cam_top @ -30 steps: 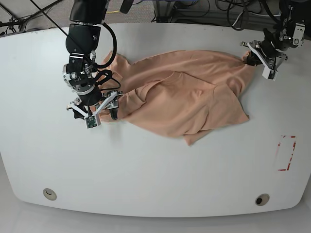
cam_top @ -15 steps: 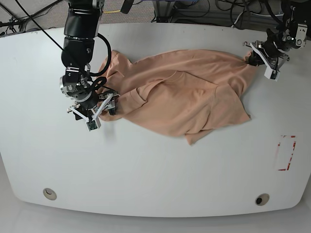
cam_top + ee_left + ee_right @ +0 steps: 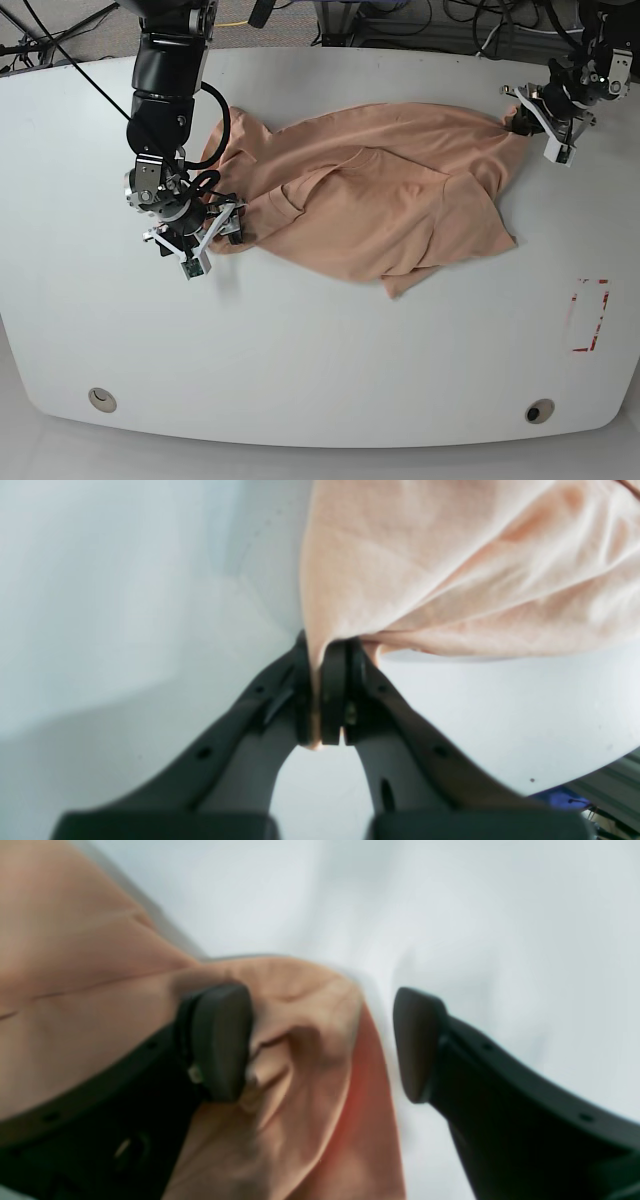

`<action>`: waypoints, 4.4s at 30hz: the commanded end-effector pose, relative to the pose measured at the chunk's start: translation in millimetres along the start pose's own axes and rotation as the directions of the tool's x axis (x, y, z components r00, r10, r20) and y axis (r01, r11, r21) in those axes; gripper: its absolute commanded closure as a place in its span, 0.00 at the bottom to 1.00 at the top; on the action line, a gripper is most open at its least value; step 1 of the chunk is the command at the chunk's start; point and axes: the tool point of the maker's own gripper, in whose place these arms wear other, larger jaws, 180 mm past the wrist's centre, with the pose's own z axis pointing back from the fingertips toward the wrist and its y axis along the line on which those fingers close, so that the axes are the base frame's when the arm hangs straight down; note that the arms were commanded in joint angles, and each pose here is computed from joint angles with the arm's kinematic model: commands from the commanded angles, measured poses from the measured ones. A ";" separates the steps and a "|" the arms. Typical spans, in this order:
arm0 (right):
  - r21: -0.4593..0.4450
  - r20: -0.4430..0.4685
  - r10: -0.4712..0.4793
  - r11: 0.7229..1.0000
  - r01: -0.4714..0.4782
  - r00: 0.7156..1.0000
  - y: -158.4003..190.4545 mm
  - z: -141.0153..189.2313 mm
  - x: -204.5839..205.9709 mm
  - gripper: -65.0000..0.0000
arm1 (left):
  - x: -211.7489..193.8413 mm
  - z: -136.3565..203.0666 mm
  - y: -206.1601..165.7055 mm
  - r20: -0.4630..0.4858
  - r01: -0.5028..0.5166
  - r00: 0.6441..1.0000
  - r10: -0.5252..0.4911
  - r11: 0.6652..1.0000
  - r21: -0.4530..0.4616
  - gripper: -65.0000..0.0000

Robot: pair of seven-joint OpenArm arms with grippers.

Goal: Fold the T-shirt properly
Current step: 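Pull the grasped shirt edges apart with both grippers, then lift the shirt with both grippers and swing it to flatten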

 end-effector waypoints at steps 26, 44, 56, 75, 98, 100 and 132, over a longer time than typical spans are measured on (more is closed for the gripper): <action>0.018 -0.013 -0.015 1.000 0.015 1.000 -7.9 -13.2 3.1 0.39 | -0.4 3.0 5.6 -0.016 0.018 1.000 -0.018 1.000 0.015 1.00; -0.051 0.095 0.068 0.997 -0.063 0.993 -10.5 21.5 36.5 1.00 | 13.5 7.5 9.2 0.023 0.017 1.000 -0.018 1.000 0.025 1.00; -0.186 0.159 0.193 0.969 -0.163 0.968 -23.3 77.4 91.2 1.00 | 95.5 43.0 -5.0 0.266 0.001 0.964 0.006 1.000 -0.027 1.00; -0.361 0.218 0.282 0.913 -0.192 0.934 -87.9 118.5 206.6 1.00 | 211.4 112.4 -8.3 0.447 0.211 0.882 -0.148 0.973 -0.096 1.00; -0.421 0.329 0.334 0.889 -0.180 0.883 -123.7 180.9 369.0 1.00 | 368.0 303.6 41.8 0.633 0.290 0.554 -0.541 0.838 0.462 0.99; -0.428 0.344 0.355 0.883 -0.191 0.869 -120.3 190.0 385.9 1.00 | 377.0 318.6 45.0 0.638 0.257 0.531 -0.557 0.824 0.506 0.99; -0.592 0.153 0.525 0.727 -0.348 0.837 -99.8 219.3 281.7 1.00 | 336.8 206.6 57.8 0.482 0.320 0.775 -0.409 0.912 0.259 1.00</action>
